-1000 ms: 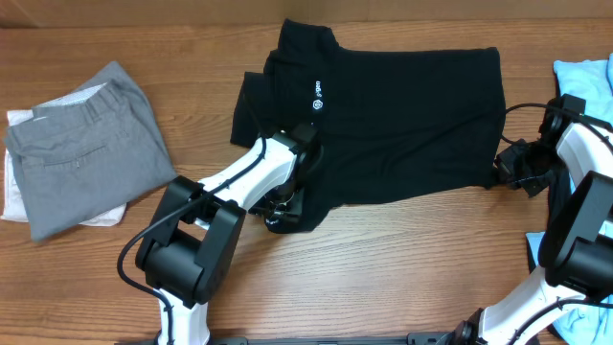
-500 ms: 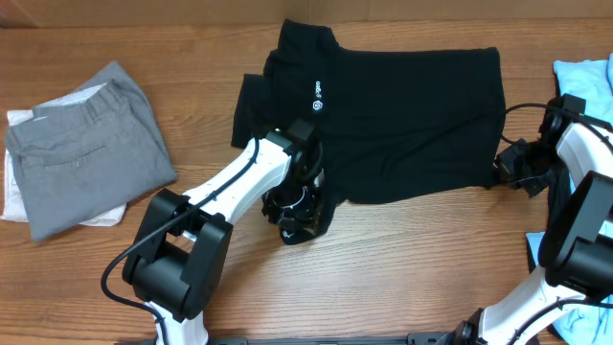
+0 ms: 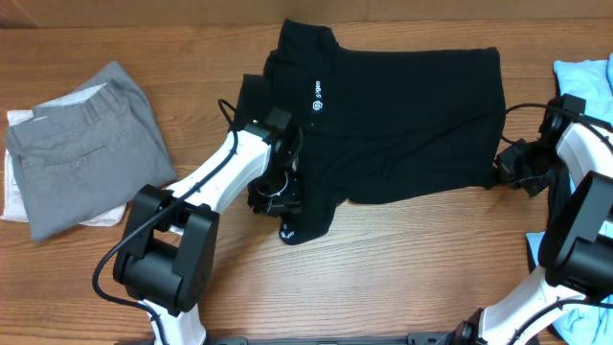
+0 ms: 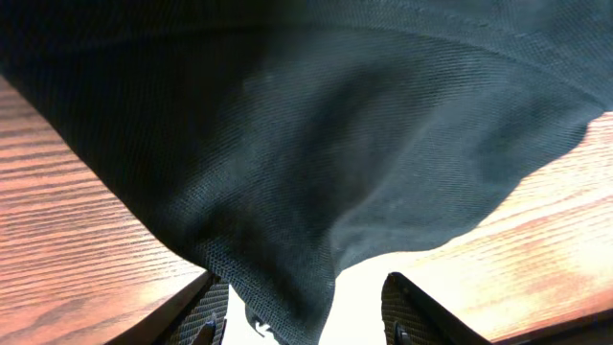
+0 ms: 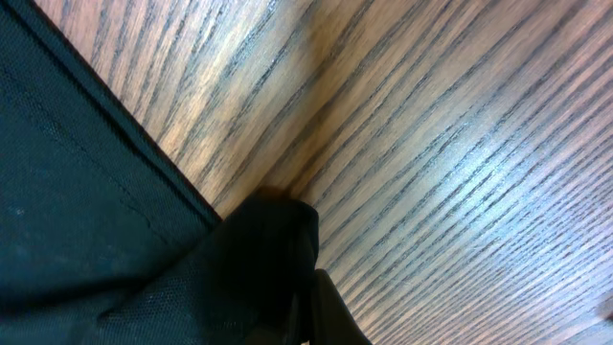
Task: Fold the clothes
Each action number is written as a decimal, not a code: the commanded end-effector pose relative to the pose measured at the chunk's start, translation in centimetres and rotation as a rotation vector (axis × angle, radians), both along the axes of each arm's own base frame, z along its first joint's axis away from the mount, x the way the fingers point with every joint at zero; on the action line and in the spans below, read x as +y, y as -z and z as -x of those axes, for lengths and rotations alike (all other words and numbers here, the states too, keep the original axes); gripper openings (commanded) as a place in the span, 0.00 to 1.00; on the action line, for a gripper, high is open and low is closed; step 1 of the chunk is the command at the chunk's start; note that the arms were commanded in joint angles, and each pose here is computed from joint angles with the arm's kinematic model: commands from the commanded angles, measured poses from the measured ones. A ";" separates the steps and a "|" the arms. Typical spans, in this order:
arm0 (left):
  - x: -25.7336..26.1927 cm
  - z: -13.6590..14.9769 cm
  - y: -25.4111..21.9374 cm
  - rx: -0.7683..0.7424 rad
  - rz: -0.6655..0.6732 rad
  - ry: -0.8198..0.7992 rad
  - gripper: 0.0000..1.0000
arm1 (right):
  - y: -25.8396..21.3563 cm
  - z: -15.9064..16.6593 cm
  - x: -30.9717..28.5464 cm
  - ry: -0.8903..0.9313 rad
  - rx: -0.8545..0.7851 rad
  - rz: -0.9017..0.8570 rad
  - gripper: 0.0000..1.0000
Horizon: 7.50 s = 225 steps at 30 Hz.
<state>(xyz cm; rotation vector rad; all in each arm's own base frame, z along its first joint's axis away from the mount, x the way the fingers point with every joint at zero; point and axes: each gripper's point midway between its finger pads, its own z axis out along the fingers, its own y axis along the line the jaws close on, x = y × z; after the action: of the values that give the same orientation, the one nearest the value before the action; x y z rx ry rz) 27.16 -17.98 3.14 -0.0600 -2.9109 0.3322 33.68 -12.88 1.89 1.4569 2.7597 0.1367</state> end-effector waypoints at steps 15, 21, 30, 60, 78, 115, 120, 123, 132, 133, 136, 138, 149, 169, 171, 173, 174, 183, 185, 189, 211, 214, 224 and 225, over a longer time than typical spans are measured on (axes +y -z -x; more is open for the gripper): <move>6.4 -0.7 -3.6 -0.117 -0.050 -0.128 0.04 | -4.4 0.6 -0.1 -0.025 -0.083 -0.003 0.04; 7.2 -0.9 -7.8 -0.172 0.130 -0.191 0.04 | -8.9 2.3 -0.9 0.005 -0.151 0.038 0.04; 5.5 2.5 -8.9 -0.038 0.248 -0.135 0.04 | -11.7 5.4 -1.5 0.007 -0.123 0.113 0.04; 6.3 -11.9 -11.7 -0.636 0.221 -0.306 0.24 | -13.7 -6.2 -0.3 -0.197 -0.490 0.258 0.04; 4.5 -10.8 -5.2 -0.473 0.213 -0.189 0.44 | -10.8 -6.7 -0.5 -0.198 -0.438 0.233 0.04; 2.3 -18.8 -8.5 -0.672 0.524 -0.212 0.04 | -10.4 -8.8 -1.3 -0.196 -0.495 0.260 0.04; 2.8 -20.1 -8.8 -0.737 0.480 -0.228 0.07 | -7.9 -9.3 -1.4 -0.198 -0.457 0.242 0.04; 3.1 -20.5 -8.5 -0.760 0.430 -0.238 0.10 | -8.4 -10.1 -1.7 -0.197 -0.493 0.259 0.04; 3.4 -21.0 -7.9 -0.800 0.327 -0.249 0.19 | -8.9 -10.9 -2.0 -0.195 -0.529 0.277 0.04; 3.4 -21.0 -7.9 -0.799 0.327 -0.249 0.19 | -8.9 -10.9 -2.0 -0.195 -0.530 0.277 0.05; 3.0 -20.7 -7.8 -0.786 0.337 -0.242 0.20 | -8.5 -11.0 -2.0 -0.196 -0.524 0.274 0.08; 2.7 -20.1 -7.5 -0.755 0.346 -0.236 0.21 | -7.7 -10.9 -2.0 -0.196 -0.509 0.266 0.08; 2.9 -18.6 -6.3 -0.681 0.319 -0.238 0.20 | -4.8 -11.2 -2.1 -0.197 -0.467 0.247 0.34; 7.7 -14.4 0.4 -0.560 0.030 -0.276 0.35 | 0.9 -4.4 -2.2 -0.157 -0.207 0.187 0.46; 7.8 -13.7 1.2 -0.550 0.026 -0.275 0.36 | 1.3 -4.1 -2.1 -0.157 -0.202 0.185 0.44; 7.9 -13.3 1.7 -0.541 0.023 -0.275 0.36 | 1.4 -4.1 -2.0 -0.158 -0.204 0.186 0.43; 8.1 -12.9 2.1 -0.531 0.014 -0.275 0.36 | 1.6 -4.1 -2.0 -0.165 -0.204 0.188 0.41; 9.2 -11.2 3.6 -0.486 -0.049 -0.281 0.40 | 2.0 -3.3 -1.7 -0.166 -0.179 0.175 0.07; 9.4 -10.5 3.8 -0.456 -0.064 -0.280 0.34 | 2.2 -2.9 -1.6 -0.166 -0.162 0.167 0.04; 10.9 -8.6 4.5 -0.375 -0.126 -0.304 0.26 | 2.5 -1.2 -1.1 -0.162 -0.097 0.140 0.04; 16.1 1.1 3.0 0.020 -0.247 -0.420 0.20 | 2.1 6.7 -1.8 0.021 0.228 0.172 0.04; 16.0 0.0 0.7 -0.076 -0.214 -0.433 0.20 | 0.7 5.4 -1.8 0.025 0.154 0.173 0.06; 12.5 -8.7 -8.8 -0.633 0.083 -0.291 1.00 | -7.2 -1.3 -1.3 -0.053 -0.195 0.137 0.75; 11.6 -10.0 -9.5 -0.680 0.127 -0.260 1.00 | -8.0 -2.4 -0.6 -0.102 -0.253 0.106 0.76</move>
<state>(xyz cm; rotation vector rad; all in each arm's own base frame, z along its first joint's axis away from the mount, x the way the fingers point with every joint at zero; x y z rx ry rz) 35.23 -3.85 10.94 0.5003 -3.5002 0.4182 33.30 -14.23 6.51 1.3464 2.6502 0.0046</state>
